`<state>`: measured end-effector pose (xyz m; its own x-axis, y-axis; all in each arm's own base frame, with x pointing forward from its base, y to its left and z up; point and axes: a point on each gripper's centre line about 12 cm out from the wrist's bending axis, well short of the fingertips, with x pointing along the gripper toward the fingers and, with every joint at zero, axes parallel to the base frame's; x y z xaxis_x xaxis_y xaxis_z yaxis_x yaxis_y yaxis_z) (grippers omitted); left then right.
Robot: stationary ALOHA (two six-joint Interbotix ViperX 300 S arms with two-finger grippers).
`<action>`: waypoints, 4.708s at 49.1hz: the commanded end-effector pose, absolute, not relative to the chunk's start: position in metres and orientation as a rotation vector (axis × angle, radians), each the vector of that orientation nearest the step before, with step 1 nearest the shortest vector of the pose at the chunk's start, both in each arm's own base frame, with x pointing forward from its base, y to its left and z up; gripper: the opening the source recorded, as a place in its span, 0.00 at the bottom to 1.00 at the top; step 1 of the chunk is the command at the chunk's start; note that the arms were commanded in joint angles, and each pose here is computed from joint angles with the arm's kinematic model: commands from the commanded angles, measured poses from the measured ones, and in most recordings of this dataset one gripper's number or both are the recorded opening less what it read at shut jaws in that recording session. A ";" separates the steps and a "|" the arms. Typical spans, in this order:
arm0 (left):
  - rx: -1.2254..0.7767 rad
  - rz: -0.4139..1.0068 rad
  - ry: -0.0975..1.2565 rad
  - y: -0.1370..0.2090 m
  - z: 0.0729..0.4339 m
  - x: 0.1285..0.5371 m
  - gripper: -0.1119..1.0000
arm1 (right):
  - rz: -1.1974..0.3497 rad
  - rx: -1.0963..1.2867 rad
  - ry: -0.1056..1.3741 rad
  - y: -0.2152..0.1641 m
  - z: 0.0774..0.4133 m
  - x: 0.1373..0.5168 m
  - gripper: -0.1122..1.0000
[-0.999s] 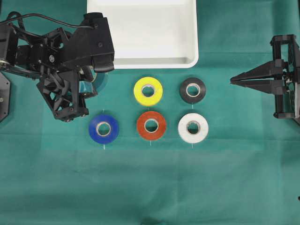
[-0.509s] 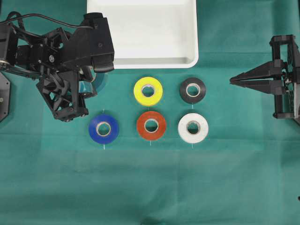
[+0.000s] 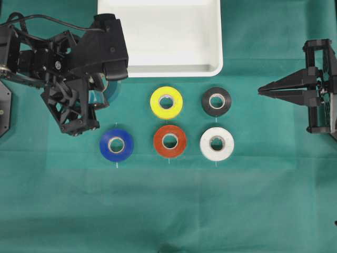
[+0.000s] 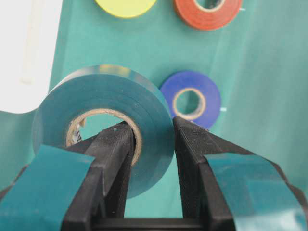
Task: Place the tape from the fixed location into the white case.
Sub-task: 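Lift the teal roll with the left gripper and move it back, then carry the teal roll over the white tray with the left gripper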
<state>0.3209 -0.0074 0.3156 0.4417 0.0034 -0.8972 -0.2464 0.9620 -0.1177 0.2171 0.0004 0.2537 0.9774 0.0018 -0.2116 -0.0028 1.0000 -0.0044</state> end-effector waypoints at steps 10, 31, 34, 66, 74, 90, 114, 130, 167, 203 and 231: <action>-0.272 0.200 1.049 0.011 0.329 0.314 0.30 | 0.002 -0.003 0.181 0.000 0.265 0.221 0.10; -0.267 0.312 1.044 0.071 0.328 0.306 0.30 | 0.001 -0.006 0.183 0.000 0.265 0.221 0.10; -0.267 0.329 1.048 0.080 0.327 0.303 0.30 | 0.002 -0.006 0.183 0.000 0.265 0.221 0.10; -0.257 0.379 1.035 0.113 0.324 0.297 0.30 | 0.002 -0.006 0.192 0.000 0.263 0.222 0.10; -0.246 0.375 1.012 0.117 0.325 0.308 0.30 | 0.002 -0.006 0.190 0.000 0.263 0.222 0.10; -0.172 0.324 0.993 0.124 0.329 0.348 0.30 | 0.003 -0.009 0.195 0.000 0.262 0.222 0.10; -0.117 0.286 0.959 0.132 0.339 0.400 0.30 | 0.003 -0.009 0.193 0.000 0.263 0.222 0.10; -0.093 0.264 0.970 0.129 0.337 0.407 0.30 | 0.003 -0.009 0.195 0.000 0.263 0.223 0.10; -0.092 0.263 0.971 0.128 0.337 0.406 0.30 | 0.003 -0.012 0.198 0.000 0.262 0.222 0.10; -0.124 0.283 1.058 0.144 0.251 0.411 0.30 | 0.003 -0.012 0.201 0.000 0.262 0.223 0.10; -0.145 0.324 1.044 0.167 0.176 0.411 0.30 | 0.002 -0.012 0.215 0.000 0.258 0.225 0.10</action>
